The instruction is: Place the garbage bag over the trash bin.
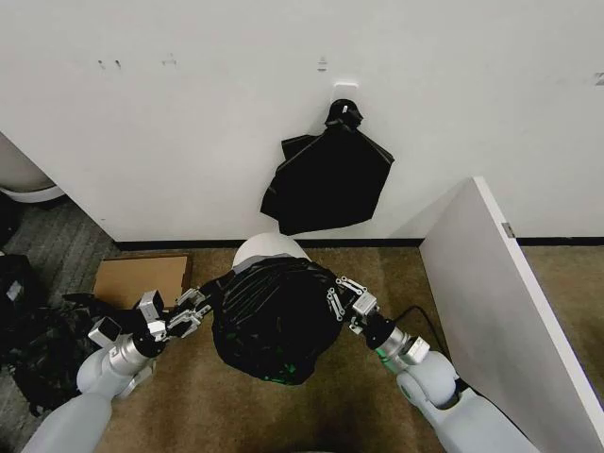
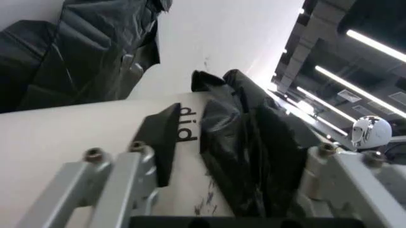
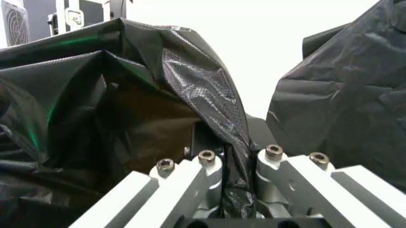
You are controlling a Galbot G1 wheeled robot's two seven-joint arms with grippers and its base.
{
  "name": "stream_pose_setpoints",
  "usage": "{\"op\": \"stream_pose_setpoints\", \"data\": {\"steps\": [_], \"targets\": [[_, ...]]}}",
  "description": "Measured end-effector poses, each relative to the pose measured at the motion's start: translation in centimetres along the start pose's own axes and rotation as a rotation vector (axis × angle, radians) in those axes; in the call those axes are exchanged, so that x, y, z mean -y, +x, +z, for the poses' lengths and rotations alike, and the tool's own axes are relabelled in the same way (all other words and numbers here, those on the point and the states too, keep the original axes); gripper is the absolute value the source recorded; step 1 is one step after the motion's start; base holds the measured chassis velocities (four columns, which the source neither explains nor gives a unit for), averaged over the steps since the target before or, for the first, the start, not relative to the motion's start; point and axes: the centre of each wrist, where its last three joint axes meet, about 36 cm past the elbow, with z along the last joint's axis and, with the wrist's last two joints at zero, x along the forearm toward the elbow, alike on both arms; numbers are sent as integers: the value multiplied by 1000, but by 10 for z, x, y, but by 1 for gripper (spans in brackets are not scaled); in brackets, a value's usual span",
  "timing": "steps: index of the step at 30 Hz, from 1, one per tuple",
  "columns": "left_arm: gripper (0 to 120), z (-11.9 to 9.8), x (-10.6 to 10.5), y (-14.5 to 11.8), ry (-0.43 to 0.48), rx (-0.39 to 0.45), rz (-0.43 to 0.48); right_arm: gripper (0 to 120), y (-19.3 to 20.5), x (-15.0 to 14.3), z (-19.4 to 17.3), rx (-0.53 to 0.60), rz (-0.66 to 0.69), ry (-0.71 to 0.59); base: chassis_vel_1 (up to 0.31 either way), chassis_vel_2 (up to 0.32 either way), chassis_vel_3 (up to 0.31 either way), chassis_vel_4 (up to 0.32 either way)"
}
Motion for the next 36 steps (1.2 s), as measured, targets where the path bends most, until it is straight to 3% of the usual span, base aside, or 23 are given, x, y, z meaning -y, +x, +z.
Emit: {"op": "stream_pose_setpoints", "data": {"steps": [12, 15, 24, 34, 36], "targets": [[0, -1, -1, 1, 10, -2, 13, 1, 0, 0, 0, 1, 1, 0, 0, 0, 0, 0], [0, -2, -2, 1, -1, 4, -14, 1, 0, 0, 0, 1, 1, 0, 0, 0, 0, 0], [0, -2, -5, -4, -140, 68, -304, 1, 1, -2, 0, 3, 6, -20, 0, 0, 0, 0], [0, 5, -1, 1, -200, -9, -309, 1, -3, -12, -9, -40, 88, -123, 0, 0, 0, 0], [10, 7, 2, 3, -233, -41, -349, 1, -5, -18, -15, -89, 168, -153, 0, 0, 0, 0]]}}
